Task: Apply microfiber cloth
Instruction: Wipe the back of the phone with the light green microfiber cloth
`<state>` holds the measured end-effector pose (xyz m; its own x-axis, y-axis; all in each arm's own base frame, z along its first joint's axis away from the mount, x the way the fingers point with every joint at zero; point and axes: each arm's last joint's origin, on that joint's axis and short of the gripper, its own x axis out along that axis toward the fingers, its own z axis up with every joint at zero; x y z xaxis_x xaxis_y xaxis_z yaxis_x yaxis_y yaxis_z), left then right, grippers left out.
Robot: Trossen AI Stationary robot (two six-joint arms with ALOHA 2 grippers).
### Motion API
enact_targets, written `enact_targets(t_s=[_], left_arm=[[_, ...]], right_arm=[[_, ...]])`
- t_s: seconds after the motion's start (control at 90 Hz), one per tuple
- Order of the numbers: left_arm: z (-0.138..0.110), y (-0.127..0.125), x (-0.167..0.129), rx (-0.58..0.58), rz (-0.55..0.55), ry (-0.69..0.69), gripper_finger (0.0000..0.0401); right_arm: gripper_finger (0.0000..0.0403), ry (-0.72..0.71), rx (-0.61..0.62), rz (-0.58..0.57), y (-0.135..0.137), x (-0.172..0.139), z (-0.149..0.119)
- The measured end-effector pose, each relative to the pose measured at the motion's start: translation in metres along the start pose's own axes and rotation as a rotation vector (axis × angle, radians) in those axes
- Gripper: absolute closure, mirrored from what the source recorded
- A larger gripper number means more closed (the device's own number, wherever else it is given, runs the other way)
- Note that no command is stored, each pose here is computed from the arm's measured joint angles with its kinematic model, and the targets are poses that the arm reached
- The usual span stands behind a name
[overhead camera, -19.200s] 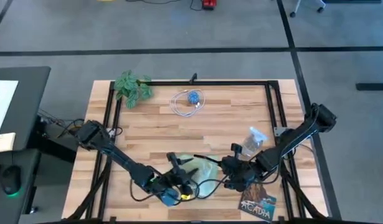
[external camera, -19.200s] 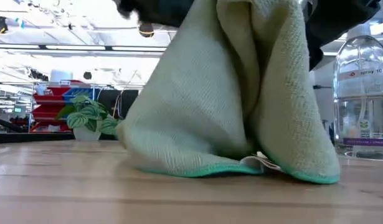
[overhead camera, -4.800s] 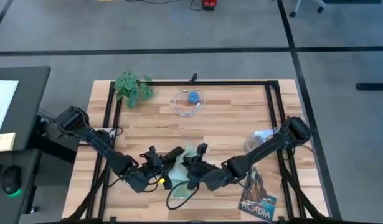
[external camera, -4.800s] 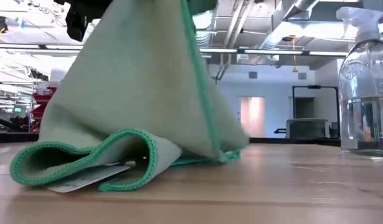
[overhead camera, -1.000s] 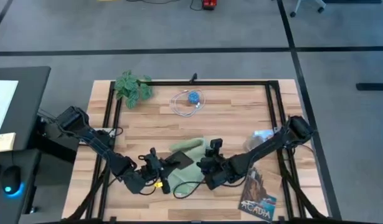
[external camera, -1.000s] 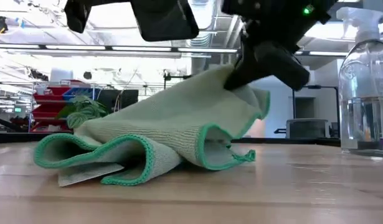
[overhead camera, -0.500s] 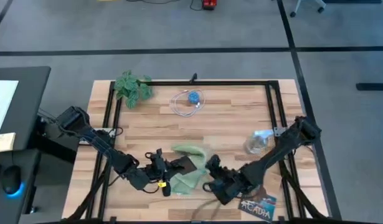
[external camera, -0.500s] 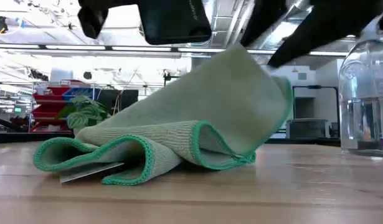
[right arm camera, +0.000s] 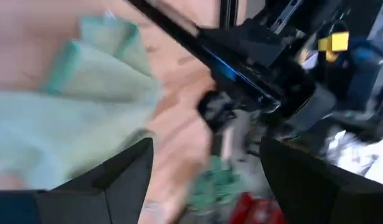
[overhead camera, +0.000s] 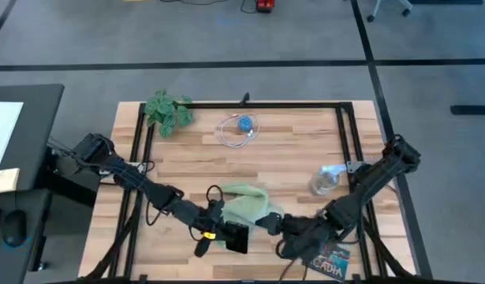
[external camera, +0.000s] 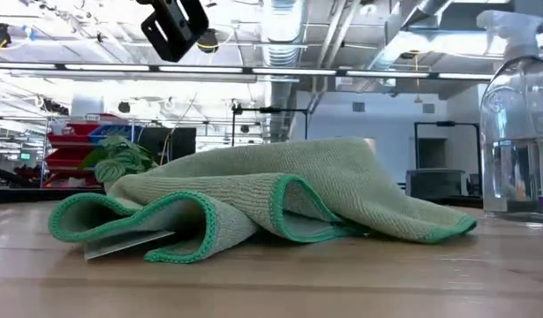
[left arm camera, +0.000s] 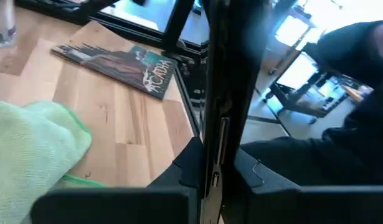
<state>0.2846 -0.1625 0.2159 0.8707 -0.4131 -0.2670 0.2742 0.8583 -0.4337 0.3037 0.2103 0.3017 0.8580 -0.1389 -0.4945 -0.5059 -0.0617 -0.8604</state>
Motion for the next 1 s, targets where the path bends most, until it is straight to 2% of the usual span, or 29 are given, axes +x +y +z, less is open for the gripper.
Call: enact_targets(t_s=[0.233,0.367,0.467,0.589,0.722,0.822,0.9,1.0], left_arm=[[0.000,0.001,0.000,0.003,0.004,0.005,0.0390],[0.000,0.001,0.000,0.004,0.005,0.006,0.0390],[0.000,0.001,0.000,0.005,0.006,0.008,0.0390],[0.000,0.002,0.000,0.006,0.009,0.010,0.0389],[-0.001,0.003,0.000,0.004,0.014,0.012,0.0375],[0.000,0.002,0.000,-0.006,0.007,0.007,0.0349],[0.000,0.002,0.000,0.016,0.010,0.004,0.0318],[0.000,0.003,0.000,0.059,0.010,0.009,0.0266]], right_arm=[[0.0122,-0.008,-0.209,-0.109,-0.007,0.042,0.003],[0.0123,-0.067,-0.301,-0.104,0.000,0.056,0.009],[0.0141,-0.085,-0.314,-0.094,0.003,0.060,0.011],[0.0202,-0.090,-0.294,-0.094,0.002,0.060,0.011],[0.0300,-0.085,-0.295,-0.091,0.002,0.061,0.010],[0.0371,-0.083,-0.324,-0.081,0.004,0.061,0.010],[0.0385,-0.078,-0.314,-0.068,0.005,0.061,0.009],[0.0383,-0.057,-0.203,-0.052,0.007,0.059,0.011]])
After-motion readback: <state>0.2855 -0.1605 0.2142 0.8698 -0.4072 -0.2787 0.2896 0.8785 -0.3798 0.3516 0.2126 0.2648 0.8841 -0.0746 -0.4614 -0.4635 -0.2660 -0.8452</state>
